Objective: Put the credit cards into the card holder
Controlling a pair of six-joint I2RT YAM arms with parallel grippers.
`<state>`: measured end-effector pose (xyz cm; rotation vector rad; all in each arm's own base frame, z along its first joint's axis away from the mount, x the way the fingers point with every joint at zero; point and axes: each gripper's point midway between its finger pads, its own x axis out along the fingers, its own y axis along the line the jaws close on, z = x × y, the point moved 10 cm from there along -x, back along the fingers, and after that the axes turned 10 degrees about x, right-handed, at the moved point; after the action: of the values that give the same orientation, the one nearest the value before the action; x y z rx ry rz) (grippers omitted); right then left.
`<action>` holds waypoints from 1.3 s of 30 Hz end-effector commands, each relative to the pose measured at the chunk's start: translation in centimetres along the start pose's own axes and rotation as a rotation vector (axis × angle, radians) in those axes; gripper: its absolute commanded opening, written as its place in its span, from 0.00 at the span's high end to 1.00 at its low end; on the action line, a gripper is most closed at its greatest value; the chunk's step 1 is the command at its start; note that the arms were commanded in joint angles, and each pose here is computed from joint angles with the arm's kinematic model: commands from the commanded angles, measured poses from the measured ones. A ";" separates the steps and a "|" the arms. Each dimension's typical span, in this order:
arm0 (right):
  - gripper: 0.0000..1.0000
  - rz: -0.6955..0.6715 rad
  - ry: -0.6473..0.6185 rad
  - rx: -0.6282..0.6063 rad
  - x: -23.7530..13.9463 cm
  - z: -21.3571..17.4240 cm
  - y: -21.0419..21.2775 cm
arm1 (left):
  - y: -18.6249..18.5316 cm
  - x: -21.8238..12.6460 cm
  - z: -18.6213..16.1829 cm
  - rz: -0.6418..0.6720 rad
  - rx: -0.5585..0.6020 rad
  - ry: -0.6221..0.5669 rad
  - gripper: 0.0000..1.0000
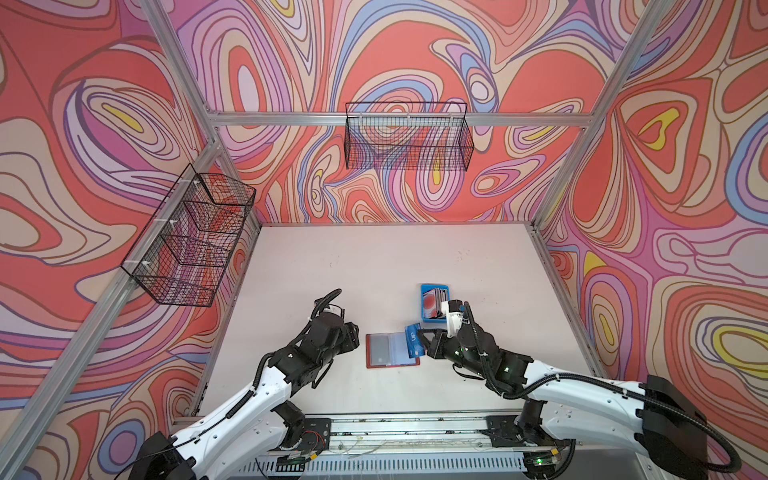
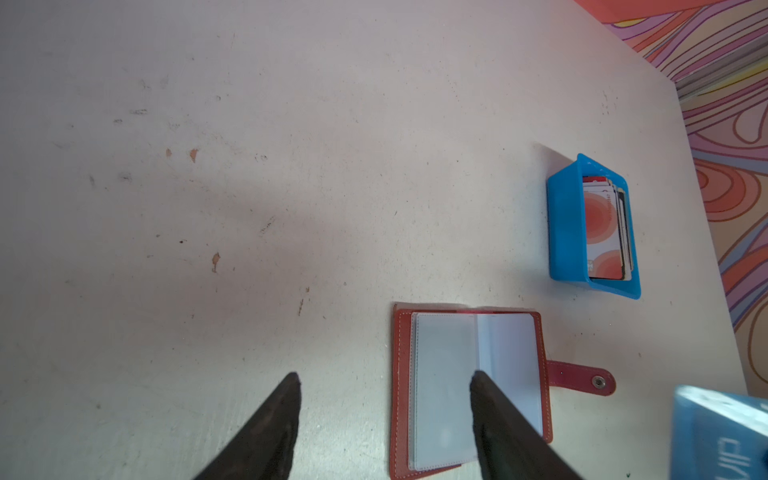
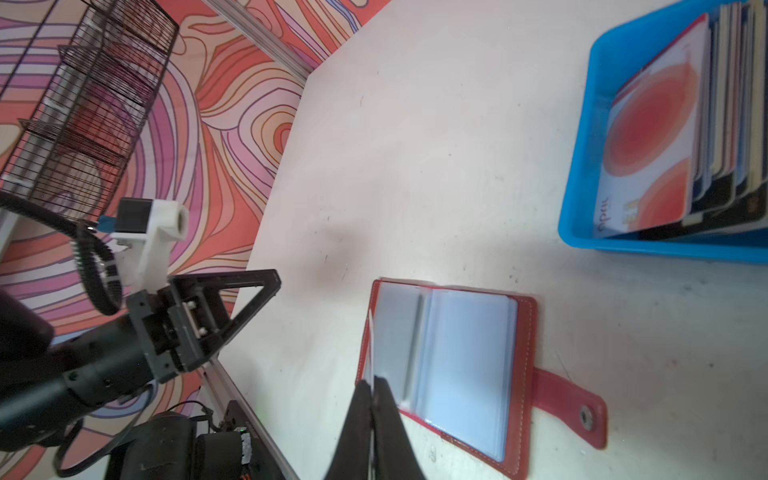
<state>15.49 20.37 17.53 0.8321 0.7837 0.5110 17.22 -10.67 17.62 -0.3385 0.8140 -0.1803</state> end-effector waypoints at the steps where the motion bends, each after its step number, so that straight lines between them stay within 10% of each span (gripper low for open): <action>1: 1.00 0.094 -0.090 0.058 0.7 0.2 0.4 | 0.3 0.0 -0.7 -0.029 -0.051 0.028 0.34; 8: 1.00 0.074 -0.072 0.046 2.8 -0.8 0.3 | 4.2 -1.0 -3.3 0.208 -0.040 0.011 0.30; 14: 1.00 0.096 -0.034 0.025 5.8 -2.4 1.4 | 2.4 0.9 -4.1 -0.032 -0.116 0.076 0.29; 23: 1.00 0.030 0.039 0.016 9.9 -4.5 0.0 | 1.5 2.5 -4.3 -0.036 -0.111 0.185 0.41; 39: 1.00 -0.045 -0.058 0.040 6.3 -3.5 -1.7 | 0.1 4.7 -5.0 -0.175 -0.113 0.299 0.52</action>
<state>17.06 25.64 12.56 0.8564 0.7525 0.4569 16.13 -12.46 10.68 -0.4729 1.0982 -0.3154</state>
